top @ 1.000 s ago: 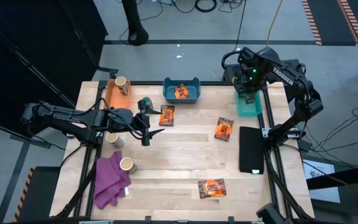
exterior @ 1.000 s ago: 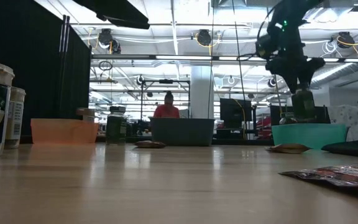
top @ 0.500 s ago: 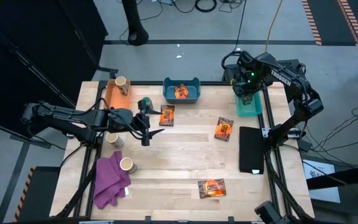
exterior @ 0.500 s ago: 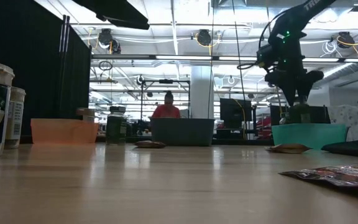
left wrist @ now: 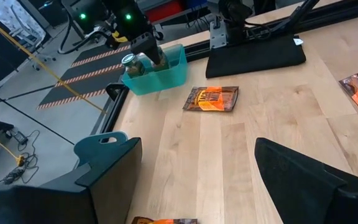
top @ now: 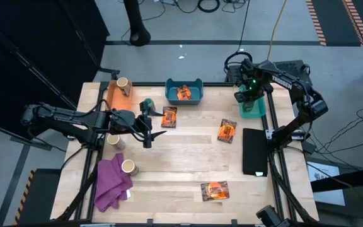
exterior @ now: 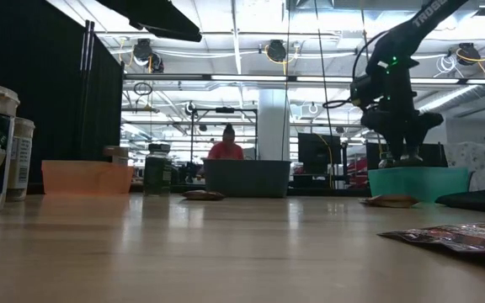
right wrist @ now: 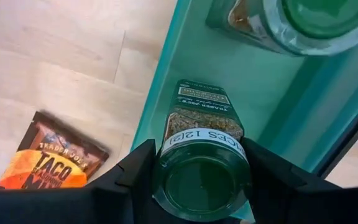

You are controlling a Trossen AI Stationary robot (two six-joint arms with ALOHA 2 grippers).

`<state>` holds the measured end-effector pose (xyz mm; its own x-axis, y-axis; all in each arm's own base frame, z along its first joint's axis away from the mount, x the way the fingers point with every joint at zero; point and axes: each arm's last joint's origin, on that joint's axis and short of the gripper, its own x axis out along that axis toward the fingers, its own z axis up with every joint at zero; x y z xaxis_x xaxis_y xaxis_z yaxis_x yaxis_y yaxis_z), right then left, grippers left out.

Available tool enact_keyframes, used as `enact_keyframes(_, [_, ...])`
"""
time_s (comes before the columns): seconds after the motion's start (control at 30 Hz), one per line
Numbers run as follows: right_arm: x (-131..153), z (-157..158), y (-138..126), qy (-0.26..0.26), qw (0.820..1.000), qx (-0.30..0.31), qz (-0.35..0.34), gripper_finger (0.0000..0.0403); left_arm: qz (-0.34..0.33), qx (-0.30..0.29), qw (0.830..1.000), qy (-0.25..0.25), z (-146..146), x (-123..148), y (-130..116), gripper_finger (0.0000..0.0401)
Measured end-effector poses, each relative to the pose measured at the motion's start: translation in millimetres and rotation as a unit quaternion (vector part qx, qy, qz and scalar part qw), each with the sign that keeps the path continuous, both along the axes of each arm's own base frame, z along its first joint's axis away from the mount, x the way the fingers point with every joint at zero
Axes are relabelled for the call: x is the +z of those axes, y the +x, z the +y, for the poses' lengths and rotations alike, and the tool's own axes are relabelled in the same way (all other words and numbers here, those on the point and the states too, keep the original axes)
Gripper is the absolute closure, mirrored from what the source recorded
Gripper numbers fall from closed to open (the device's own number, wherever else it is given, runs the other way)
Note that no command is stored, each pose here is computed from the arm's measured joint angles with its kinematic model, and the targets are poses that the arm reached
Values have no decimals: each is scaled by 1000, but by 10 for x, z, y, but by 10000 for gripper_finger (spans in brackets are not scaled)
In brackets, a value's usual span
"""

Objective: Sort spices by type
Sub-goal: Put the right green seasoning bottle into the light blue bin, then put the top left orange seasoning into the dark blue bin

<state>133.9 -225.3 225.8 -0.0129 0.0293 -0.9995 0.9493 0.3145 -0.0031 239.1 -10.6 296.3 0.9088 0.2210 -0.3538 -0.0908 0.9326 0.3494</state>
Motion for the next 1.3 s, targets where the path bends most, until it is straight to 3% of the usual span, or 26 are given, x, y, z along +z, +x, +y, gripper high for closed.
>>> enact_keyframes(0.2, [-27,5,-4,-2,1000,0,0,227,0,0,1000,0,0,0,0,84])
enact_keyframes(0.43, [-46,9,-9,0,1000,0,5,154,0,0,1000,0,0,0,0,84])
enact_keyframes(0.67, [-18,-9,1,-8,1000,-7,2,145,0,0,1000,0,-1,0,0,84])
enact_keyframes(1.13, [466,-94,108,-60,998,-18,1,150,0,0,1000,-1,0,0,0,84])
enact_keyframes(1.3, [764,29,215,-134,991,-12,15,150,-1,3,1000,-8,0,-4,-1,84])
